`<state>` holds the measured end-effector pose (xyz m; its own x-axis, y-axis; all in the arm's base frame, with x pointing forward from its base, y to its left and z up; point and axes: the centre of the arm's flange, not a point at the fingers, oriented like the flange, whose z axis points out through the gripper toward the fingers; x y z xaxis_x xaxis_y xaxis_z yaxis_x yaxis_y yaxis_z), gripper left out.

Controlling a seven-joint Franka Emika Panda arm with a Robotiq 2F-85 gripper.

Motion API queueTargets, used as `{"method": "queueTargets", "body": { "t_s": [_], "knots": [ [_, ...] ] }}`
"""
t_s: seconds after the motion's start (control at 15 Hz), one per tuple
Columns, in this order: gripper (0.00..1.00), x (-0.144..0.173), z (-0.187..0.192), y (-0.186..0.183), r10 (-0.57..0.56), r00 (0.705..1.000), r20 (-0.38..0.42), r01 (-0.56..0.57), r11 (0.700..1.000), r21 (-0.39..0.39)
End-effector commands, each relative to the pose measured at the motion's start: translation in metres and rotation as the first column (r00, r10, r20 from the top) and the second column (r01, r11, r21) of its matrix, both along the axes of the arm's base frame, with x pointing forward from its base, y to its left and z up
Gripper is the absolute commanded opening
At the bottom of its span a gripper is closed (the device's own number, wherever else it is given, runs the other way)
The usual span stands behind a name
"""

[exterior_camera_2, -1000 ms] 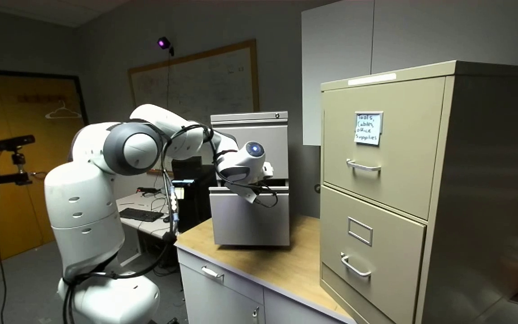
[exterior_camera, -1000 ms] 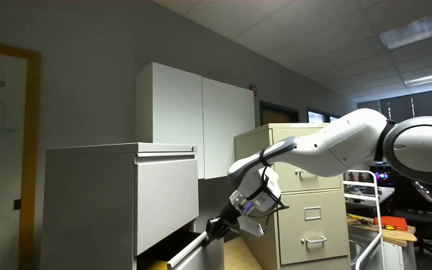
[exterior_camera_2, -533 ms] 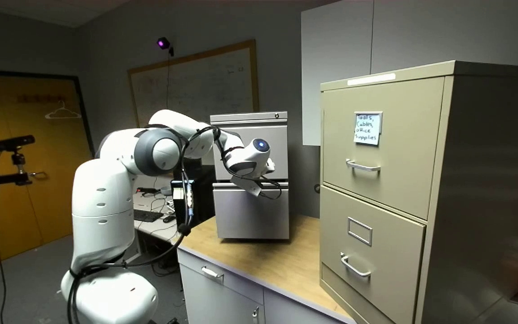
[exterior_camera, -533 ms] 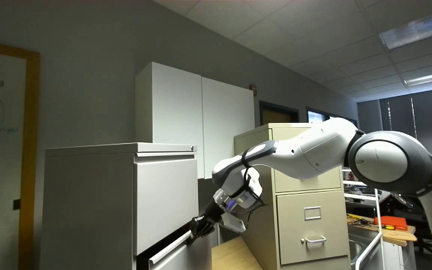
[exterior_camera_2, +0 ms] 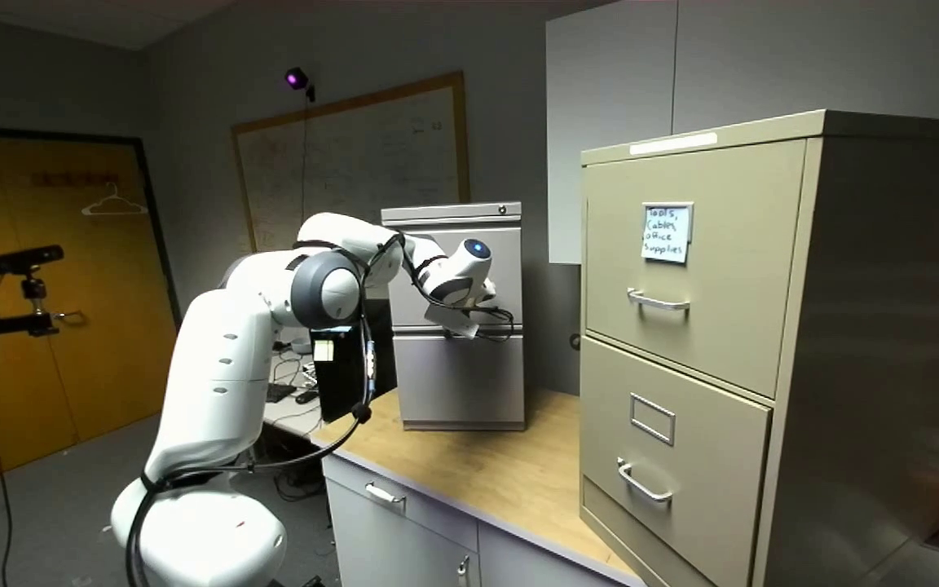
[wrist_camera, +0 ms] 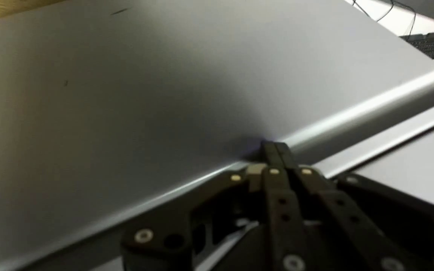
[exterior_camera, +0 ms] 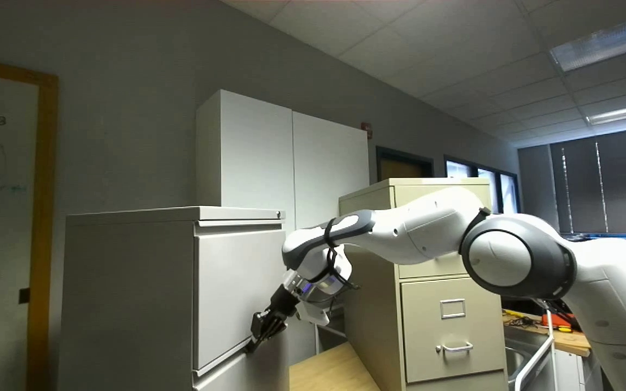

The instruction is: Close the bottom drawer of the left cabinet

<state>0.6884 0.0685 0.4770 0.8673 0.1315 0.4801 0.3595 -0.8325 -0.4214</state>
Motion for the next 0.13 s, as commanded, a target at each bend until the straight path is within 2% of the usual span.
{"method": "queueTargets", "body": {
  "t_s": [0.0,0.07],
  "knots": [
    [0.00,0.0388,0.0454,0.0286,0.047,0.999,0.015,-0.047,0.998,0.029],
    [0.00,0.0394,0.0445,0.0265,0.054,0.999,-0.003,-0.054,0.998,0.014]
  ]
}}
